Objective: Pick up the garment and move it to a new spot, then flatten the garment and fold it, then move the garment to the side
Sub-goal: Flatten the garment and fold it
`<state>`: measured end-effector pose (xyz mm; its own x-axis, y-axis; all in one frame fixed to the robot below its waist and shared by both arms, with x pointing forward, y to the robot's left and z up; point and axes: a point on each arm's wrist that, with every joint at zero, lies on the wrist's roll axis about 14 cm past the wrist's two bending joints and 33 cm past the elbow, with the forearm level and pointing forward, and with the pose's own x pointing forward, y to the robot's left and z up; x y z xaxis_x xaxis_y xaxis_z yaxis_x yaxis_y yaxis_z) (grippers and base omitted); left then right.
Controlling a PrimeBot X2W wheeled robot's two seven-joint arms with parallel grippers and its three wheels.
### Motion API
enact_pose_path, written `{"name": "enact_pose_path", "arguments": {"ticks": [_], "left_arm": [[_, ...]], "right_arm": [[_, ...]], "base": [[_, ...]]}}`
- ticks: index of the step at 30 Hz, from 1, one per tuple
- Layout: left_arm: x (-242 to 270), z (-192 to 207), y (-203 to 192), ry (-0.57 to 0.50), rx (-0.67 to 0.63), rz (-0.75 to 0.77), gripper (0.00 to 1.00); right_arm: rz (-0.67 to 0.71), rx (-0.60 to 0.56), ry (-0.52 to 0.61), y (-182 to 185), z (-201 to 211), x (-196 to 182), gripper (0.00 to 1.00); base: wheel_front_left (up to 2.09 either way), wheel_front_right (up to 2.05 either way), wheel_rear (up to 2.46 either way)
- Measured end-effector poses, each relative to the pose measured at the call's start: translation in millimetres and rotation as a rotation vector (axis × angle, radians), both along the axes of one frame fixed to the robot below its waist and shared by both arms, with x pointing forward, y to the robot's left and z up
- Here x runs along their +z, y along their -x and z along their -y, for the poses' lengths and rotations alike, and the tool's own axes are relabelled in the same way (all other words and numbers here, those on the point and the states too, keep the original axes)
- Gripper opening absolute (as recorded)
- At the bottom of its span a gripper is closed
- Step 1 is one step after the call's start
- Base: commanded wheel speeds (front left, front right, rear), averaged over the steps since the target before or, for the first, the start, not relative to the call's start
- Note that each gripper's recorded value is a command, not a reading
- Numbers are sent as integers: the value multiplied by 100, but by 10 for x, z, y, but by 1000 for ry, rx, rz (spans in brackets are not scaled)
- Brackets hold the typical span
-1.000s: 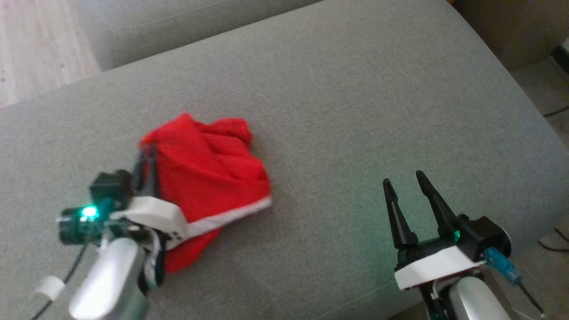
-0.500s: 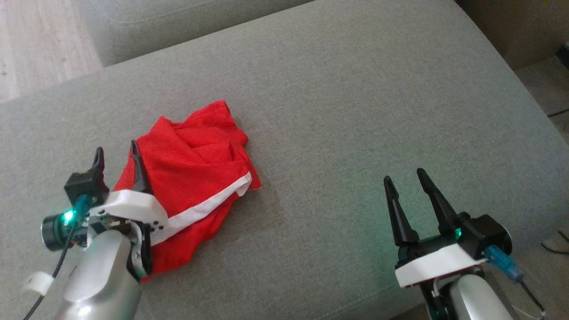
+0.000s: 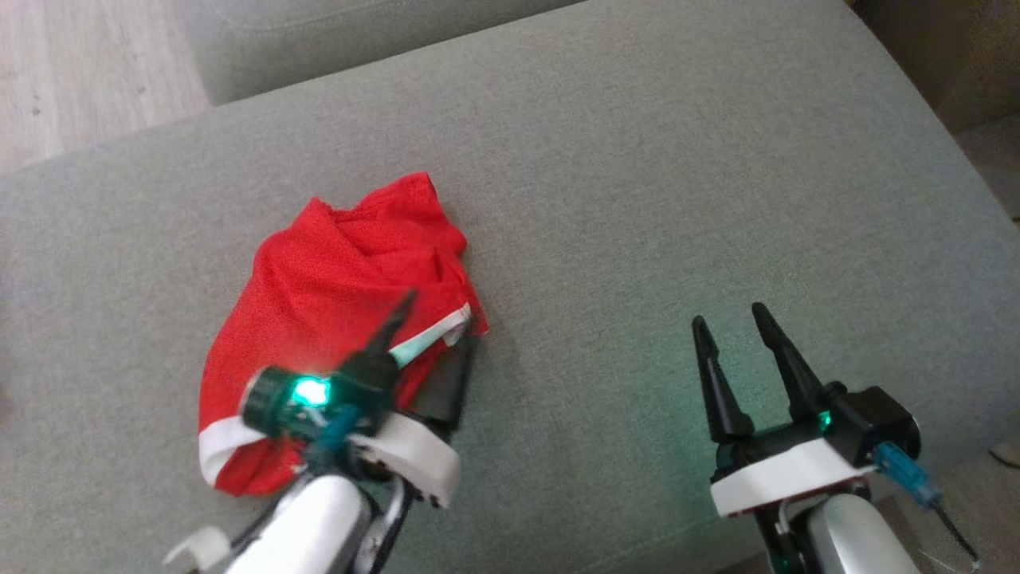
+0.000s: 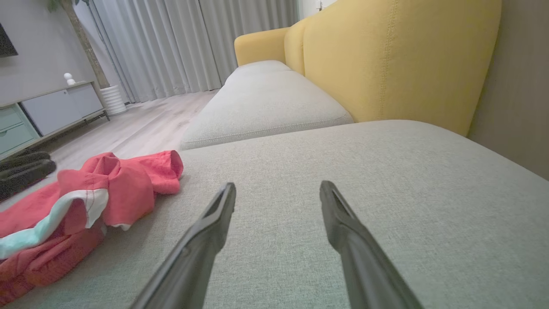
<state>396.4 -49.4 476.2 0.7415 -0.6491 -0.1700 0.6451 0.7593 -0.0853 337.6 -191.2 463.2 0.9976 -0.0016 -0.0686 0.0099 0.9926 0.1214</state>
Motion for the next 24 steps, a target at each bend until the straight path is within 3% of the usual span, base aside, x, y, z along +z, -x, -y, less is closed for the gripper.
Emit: {"name": "enact_pose_path", "arguments": {"ticks": [6,11,16,19,20,22,23,24], "left_arm": [[-162,239,102,-200,-173,69,100],[-295,65,-110,-357,-168,103,100],[-437,-32,-53,-451,-224,71,93],[-453,-71,-34,-481,-243,64,100],[-454,-79,-28,-487,-246,64,98],[-485,-96,-8,-503,-258,55,84],[-504,-101,4,-509,-262,51,49],[-524,-105,14,-514,-266,47,35]], "right_arm": [[-1,7,-4,-37,-22,1,100],[1,-14,-4,-10,39,13,100],[7,-22,-7,9,58,32,100],[9,-21,-7,8,56,37,100],[9,-20,-8,7,54,36,100],[7,-19,-8,3,49,31,100],[6,-18,-8,0,47,28,100],[5,-17,-8,-2,44,25,100]], "base": [[0,0,0],[0,0,0],[0,0,0],[0,0,0],[0,0,0],[0,0,0],[0,0,0],[0,0,0]]}}
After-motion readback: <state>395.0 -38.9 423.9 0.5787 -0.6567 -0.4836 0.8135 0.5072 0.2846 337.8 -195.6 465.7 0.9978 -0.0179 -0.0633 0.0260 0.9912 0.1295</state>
